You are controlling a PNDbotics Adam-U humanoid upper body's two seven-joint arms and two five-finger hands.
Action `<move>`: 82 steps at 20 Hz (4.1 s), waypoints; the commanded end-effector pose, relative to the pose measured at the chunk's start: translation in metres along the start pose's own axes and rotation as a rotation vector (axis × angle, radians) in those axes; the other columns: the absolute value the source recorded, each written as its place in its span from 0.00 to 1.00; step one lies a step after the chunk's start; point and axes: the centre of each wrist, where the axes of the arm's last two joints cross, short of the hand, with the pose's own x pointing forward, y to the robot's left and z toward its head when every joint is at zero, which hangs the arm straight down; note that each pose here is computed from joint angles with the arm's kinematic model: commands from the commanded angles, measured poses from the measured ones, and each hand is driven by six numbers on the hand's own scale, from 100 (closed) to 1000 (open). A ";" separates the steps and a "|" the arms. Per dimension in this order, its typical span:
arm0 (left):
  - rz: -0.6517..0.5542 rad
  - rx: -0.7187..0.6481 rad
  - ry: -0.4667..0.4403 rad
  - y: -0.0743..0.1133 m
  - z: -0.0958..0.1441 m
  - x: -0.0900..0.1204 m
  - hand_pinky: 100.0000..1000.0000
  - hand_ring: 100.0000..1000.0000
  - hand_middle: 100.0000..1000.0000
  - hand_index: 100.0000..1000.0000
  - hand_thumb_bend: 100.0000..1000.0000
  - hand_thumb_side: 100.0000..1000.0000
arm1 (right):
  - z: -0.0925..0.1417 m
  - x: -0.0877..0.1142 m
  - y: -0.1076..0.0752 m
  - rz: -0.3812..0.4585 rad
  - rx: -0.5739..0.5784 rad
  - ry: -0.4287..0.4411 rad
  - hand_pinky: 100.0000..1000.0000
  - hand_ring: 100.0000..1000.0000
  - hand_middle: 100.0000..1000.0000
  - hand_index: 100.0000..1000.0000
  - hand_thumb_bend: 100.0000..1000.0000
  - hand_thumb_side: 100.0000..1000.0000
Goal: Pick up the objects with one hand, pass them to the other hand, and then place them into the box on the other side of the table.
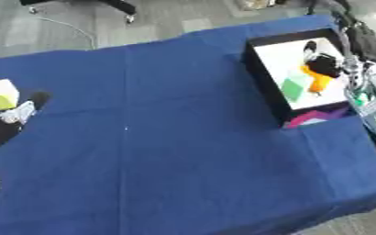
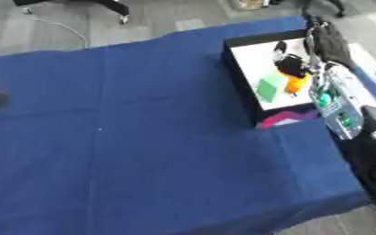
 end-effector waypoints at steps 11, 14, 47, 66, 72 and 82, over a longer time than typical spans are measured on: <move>-0.124 -0.055 -0.020 0.005 -0.018 -0.006 0.76 0.61 0.47 0.77 0.96 0.43 | 0.031 0.102 -0.057 -0.201 -0.268 -0.445 0.50 0.90 0.73 0.97 0.00 0.37; -0.205 -0.102 -0.013 0.002 -0.027 -0.011 0.77 0.63 0.48 0.78 0.97 0.42 | 0.042 0.126 -0.049 -0.238 -0.270 -0.541 0.53 0.87 0.73 0.95 0.00 0.36; -0.521 -0.285 0.776 0.028 -0.137 -0.119 0.76 0.64 0.54 0.80 1.00 0.28 | 0.049 0.136 -0.041 -0.305 -0.361 -0.700 0.52 0.85 0.68 0.91 0.00 0.40; -0.416 -0.207 0.853 -0.003 -0.102 -0.162 0.73 0.60 0.47 0.73 1.00 0.26 | 0.049 0.136 -0.040 -0.322 -0.357 -0.694 0.51 0.86 0.67 0.90 0.00 0.40; -0.347 -0.154 0.824 -0.007 -0.100 -0.160 0.72 0.57 0.42 0.69 0.95 0.23 | 0.050 0.137 -0.039 -0.328 -0.351 -0.691 0.51 0.85 0.67 0.90 0.00 0.40; -0.322 -0.096 0.836 -0.011 -0.094 -0.163 0.68 0.49 0.32 0.59 0.48 0.00 | 0.051 0.136 -0.038 -0.333 -0.338 -0.690 0.50 0.85 0.66 0.90 0.00 0.40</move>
